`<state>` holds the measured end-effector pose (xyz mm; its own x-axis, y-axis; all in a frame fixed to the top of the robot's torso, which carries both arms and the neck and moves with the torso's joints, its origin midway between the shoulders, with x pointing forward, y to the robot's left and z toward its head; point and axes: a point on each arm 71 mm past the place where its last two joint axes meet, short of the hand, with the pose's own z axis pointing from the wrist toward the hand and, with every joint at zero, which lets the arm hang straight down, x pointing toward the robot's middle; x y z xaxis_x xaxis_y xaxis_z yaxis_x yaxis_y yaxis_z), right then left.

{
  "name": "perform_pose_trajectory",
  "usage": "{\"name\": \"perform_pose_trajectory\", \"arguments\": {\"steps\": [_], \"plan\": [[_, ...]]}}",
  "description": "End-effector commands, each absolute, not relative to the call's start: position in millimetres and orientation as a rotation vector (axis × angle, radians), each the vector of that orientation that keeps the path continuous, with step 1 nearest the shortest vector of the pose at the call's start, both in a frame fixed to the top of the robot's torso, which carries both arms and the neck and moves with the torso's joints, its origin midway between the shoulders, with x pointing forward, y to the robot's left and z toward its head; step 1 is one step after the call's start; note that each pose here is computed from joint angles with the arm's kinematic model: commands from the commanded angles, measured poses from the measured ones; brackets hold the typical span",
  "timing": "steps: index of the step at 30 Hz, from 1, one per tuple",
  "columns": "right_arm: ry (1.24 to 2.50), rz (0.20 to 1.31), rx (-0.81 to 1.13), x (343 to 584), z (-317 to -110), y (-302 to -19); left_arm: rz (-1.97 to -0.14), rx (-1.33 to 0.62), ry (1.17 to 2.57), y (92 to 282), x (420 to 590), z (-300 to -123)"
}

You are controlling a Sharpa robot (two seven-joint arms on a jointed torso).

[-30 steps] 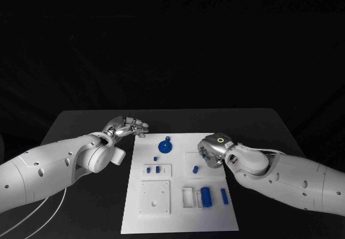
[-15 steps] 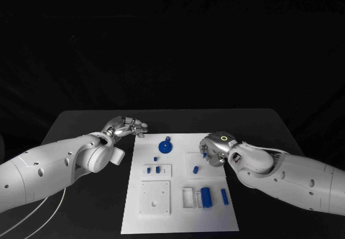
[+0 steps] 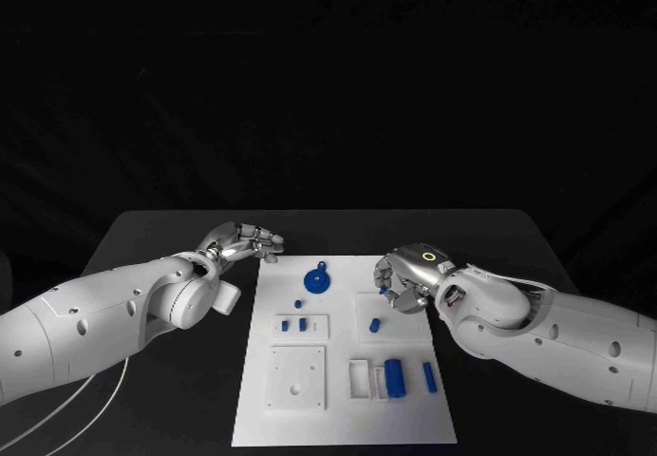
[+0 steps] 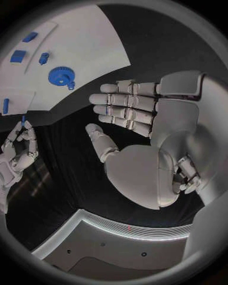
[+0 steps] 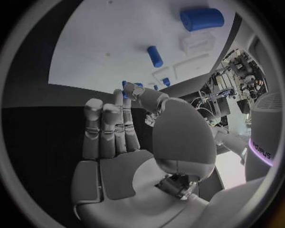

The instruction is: Assemble the parts on the task board

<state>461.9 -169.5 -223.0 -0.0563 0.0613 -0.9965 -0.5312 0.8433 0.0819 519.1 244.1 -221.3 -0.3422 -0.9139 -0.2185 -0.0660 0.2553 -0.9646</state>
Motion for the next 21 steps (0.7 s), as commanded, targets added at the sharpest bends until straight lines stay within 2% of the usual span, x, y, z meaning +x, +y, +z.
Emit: {"name": "perform_pose_trajectory", "arguments": {"steps": [1,11,21], "plan": [[1.534,0.565,-0.384,456.9,-219.3,-154.1,-1.216,-0.921,1.635,242.8,519.9,-220.2],[1.509,0.679,-0.462,439.2,-218.3,-101.7,-1.210,-0.921,1.621,241.6,523.1,-220.4],[1.546,0.744,-0.557,411.1,-247.1,-67.3,-1.215,-0.919,1.615,234.5,527.9,-219.9]]}}
